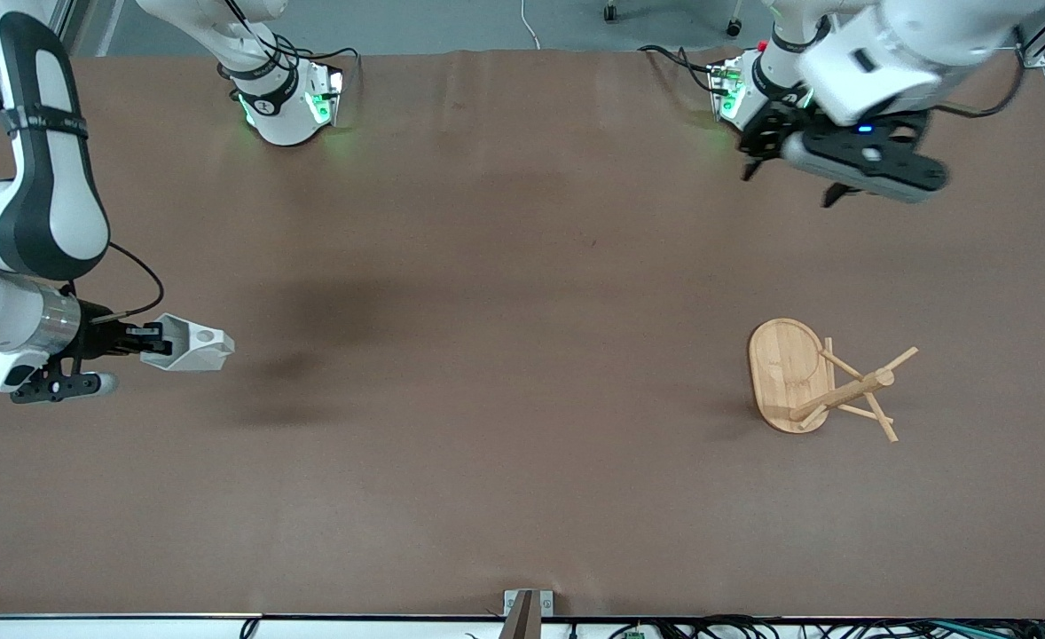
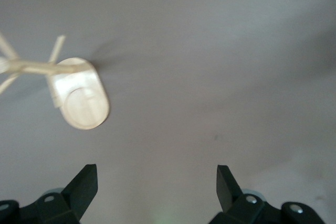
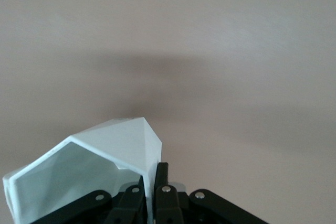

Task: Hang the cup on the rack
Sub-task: 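Carry the cup toward center while the left gripper reaches toward it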

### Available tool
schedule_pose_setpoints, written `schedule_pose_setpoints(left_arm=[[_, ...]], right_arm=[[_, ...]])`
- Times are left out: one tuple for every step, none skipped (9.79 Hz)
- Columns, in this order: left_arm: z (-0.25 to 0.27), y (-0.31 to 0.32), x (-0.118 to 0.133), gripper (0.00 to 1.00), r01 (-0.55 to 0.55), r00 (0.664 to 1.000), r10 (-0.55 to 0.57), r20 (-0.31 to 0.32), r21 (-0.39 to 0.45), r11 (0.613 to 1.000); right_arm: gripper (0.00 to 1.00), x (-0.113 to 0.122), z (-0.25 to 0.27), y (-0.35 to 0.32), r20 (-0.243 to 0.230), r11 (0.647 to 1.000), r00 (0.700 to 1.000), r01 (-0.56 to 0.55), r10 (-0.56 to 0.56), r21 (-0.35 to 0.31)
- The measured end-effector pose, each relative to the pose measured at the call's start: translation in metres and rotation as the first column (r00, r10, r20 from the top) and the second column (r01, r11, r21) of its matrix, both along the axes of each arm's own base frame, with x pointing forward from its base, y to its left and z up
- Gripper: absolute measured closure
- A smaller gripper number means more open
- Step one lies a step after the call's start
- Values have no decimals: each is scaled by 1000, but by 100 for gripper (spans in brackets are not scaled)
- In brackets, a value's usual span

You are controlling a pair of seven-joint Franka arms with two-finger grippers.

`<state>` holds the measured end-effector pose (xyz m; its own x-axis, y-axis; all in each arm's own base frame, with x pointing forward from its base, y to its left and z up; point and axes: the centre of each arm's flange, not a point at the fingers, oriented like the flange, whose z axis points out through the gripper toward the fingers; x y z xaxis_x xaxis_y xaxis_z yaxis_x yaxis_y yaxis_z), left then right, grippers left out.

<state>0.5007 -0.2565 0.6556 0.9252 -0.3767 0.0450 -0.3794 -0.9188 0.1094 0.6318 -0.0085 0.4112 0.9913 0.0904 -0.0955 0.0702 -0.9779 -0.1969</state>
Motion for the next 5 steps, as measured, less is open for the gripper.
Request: schedule_pose_setpoints(left_arm=[[-6,-31,-5,0,55,998,-55,13,-23,998],[-12,-61,-11,0,112,993,-110,30,-52,992],[-19,-94,-22,0,172,985,-169,45,-81,982],[-24,-127,-34,0,230,972,-223,68,-112,967],[-28,-159,-48,0,281,958,-268,100,-145,949]], right_arm=[[95,0,8,44,-22,995,1000,25,-23,100],[95,-5,12,84,-63,973,998,41,-28,226],[95,-12,15,118,-111,934,994,62,-24,351],[95,-18,14,143,-156,882,987,94,-23,462],[95,-24,10,164,-175,828,985,100,-2,552]])
